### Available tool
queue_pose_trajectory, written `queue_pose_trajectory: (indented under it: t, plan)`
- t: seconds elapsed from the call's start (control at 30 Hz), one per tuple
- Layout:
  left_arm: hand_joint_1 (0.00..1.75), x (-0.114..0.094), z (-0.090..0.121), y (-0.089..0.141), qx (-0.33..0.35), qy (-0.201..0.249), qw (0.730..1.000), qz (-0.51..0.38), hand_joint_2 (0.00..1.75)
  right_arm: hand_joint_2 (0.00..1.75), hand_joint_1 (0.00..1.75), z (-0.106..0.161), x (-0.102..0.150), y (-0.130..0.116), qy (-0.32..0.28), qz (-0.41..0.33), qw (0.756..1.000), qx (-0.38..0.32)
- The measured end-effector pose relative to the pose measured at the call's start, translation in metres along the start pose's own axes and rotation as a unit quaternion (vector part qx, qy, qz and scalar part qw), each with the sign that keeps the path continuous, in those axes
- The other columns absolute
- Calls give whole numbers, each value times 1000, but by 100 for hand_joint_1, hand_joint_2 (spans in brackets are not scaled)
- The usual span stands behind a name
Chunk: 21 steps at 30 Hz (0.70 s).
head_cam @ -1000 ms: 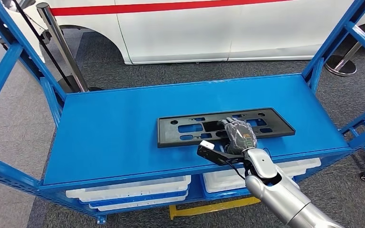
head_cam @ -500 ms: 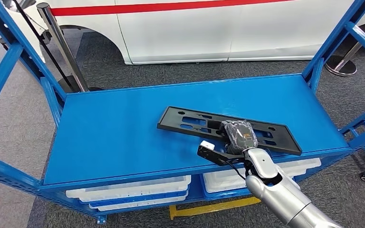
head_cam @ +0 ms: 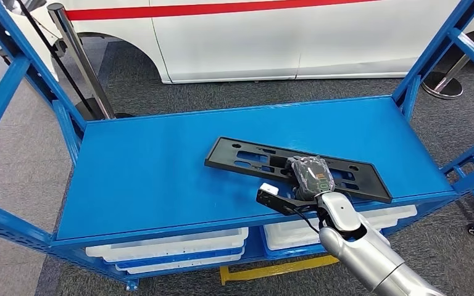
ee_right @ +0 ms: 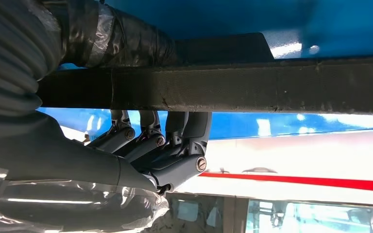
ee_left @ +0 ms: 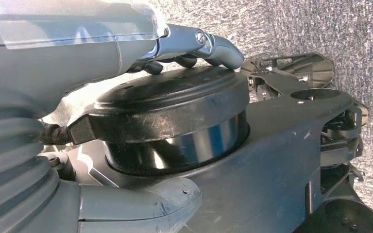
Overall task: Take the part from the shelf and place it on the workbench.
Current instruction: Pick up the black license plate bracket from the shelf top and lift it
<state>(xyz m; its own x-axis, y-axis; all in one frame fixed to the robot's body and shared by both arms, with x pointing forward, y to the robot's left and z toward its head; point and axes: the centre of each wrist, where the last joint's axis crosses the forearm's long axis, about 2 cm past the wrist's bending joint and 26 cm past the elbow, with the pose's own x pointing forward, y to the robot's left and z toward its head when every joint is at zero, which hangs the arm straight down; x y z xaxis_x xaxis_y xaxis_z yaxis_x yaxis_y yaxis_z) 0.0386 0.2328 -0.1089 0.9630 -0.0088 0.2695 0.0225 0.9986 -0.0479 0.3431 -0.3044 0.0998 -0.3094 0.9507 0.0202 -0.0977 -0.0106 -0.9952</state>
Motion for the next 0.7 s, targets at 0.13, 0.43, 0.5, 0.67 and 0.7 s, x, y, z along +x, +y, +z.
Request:
queue_pose_trajectory:
  t: [0.13,0.43,0.5,0.67,0.7]
  plan:
    - [0,0,0,0,0,-4,1000,-7,175,175,175,0,0,0,-1,-1,1000,0]
    - [0,-1,0,0,0,-2,1000,5,175,175,175,8,4,-2,-37,18,995,-88]
    - [0,-1,0,0,0,-2,1000,5,175,175,175,10,6,-5,-47,25,993,-109]
    - [0,-1,0,0,0,-1,1000,7,175,175,175,23,12,-15,-86,49,973,-211]
    - [0,-1,0,0,0,-1,1000,7,175,175,175,25,14,-20,-94,53,966,-234]
